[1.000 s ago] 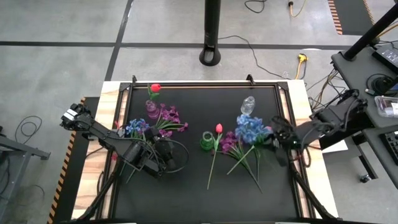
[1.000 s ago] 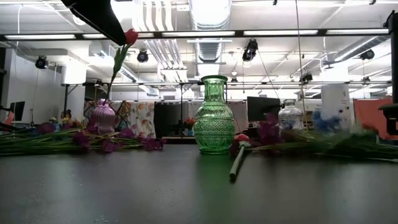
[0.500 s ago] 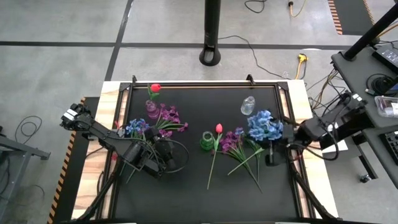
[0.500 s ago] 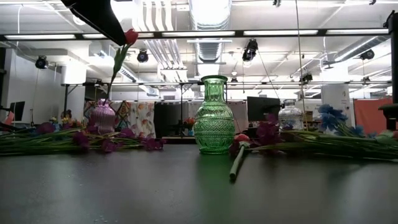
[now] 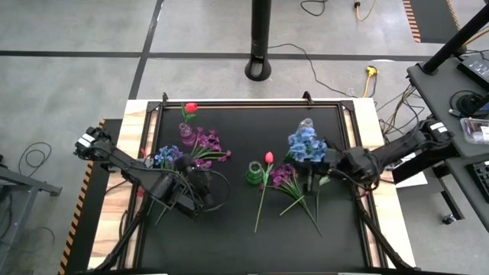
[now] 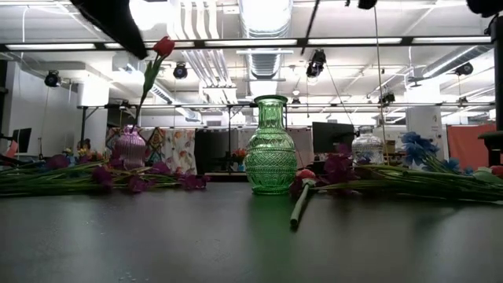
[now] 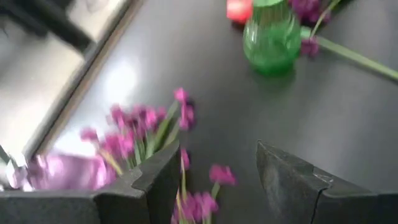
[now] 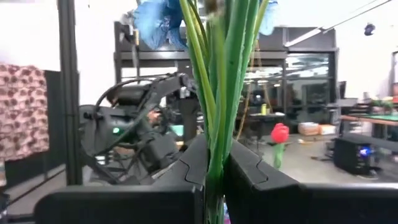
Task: Sort flowers into vase by color
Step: Put the bottom right blue flowers into the green vase
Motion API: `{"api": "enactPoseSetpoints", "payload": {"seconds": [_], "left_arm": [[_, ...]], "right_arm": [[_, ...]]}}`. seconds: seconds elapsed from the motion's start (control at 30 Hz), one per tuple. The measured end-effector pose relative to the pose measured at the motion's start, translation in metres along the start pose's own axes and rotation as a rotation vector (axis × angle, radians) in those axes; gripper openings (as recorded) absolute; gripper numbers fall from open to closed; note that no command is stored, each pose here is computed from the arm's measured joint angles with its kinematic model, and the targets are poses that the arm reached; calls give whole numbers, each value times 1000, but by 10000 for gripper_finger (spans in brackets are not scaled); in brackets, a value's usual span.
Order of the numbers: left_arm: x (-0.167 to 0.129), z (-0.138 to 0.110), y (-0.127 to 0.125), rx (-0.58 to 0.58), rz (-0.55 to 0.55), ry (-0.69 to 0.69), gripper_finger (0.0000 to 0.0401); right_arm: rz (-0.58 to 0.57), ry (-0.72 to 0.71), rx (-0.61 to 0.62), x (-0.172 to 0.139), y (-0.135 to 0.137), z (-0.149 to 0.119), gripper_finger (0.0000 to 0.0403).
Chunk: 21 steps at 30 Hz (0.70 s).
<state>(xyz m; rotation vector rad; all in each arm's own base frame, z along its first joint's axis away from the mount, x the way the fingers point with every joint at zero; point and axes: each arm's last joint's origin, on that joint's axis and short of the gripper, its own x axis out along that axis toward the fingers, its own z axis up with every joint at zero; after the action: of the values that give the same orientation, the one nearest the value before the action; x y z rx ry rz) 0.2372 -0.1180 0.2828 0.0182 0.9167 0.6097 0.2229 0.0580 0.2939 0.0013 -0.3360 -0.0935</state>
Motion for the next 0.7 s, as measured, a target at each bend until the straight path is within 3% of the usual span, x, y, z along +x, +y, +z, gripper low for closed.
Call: {"api": "enactPoseSetpoints", "payload": {"seconds": [0.13,0.7], "left_arm": [[-4,-7,2,-81,-1,83,192],[-5,-13,1,-56,9,82,191]], "right_arm": [[-19,23,-29,13,-2,-8,22],[-98,81,-43,39,-15,-48,22]]}}
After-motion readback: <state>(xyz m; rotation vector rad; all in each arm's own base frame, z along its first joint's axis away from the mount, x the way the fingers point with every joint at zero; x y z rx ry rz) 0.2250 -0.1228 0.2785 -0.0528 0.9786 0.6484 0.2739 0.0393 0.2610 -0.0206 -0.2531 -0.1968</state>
